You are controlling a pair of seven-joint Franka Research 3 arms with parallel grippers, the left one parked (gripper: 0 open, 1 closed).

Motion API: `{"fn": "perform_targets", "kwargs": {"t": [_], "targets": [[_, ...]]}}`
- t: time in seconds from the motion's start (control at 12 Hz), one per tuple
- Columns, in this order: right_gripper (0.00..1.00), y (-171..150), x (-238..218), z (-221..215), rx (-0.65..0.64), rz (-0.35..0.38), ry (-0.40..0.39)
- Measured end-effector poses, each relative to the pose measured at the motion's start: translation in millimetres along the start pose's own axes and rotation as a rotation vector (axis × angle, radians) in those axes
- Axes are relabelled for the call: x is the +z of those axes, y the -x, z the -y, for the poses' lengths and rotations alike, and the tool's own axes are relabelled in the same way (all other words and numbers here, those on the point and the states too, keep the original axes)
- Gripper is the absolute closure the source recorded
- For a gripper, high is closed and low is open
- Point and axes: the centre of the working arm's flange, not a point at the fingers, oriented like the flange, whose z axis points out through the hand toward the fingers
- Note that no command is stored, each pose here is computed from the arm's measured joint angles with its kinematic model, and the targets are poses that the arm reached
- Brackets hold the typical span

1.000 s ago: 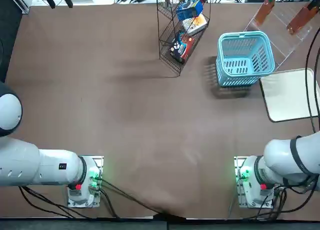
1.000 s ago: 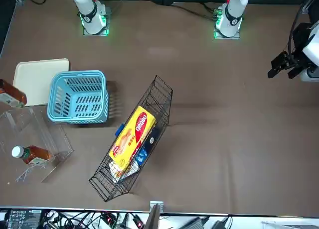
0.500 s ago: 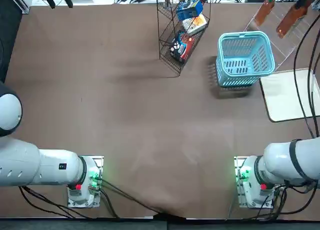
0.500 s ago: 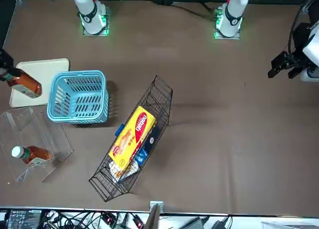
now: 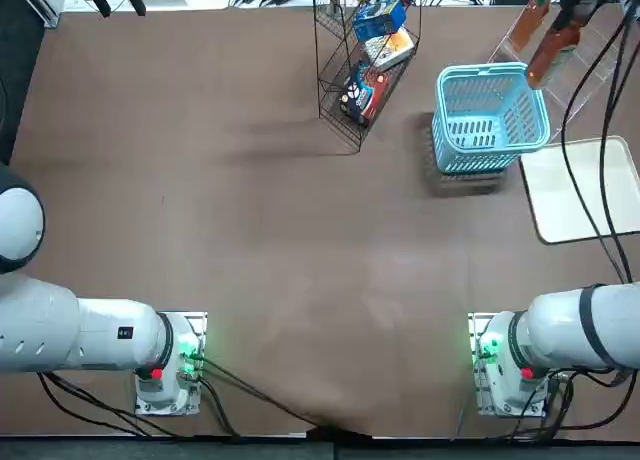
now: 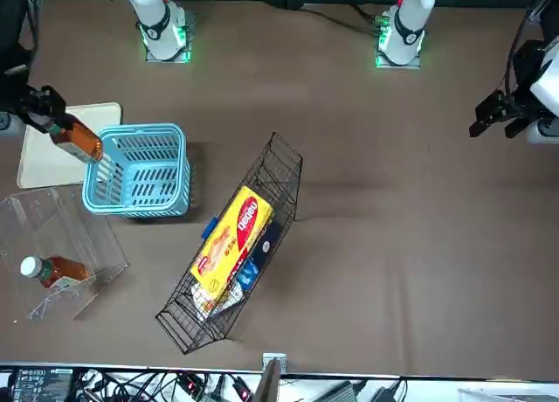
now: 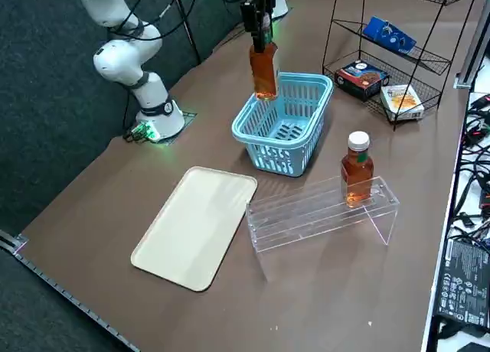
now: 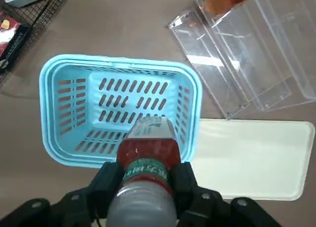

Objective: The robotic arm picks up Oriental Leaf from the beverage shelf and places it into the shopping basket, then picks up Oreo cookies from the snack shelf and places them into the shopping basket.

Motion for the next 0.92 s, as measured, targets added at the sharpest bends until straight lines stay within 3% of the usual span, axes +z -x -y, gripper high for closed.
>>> {"fn": "perform_targets", "kwargs": {"t": [0.42, 0.92], "targets": [[0.43, -8, 43, 15, 0.025, -0.009, 0.004], [0.43, -3, 175, 18, 0.030, -0.065, 0.009]]}}
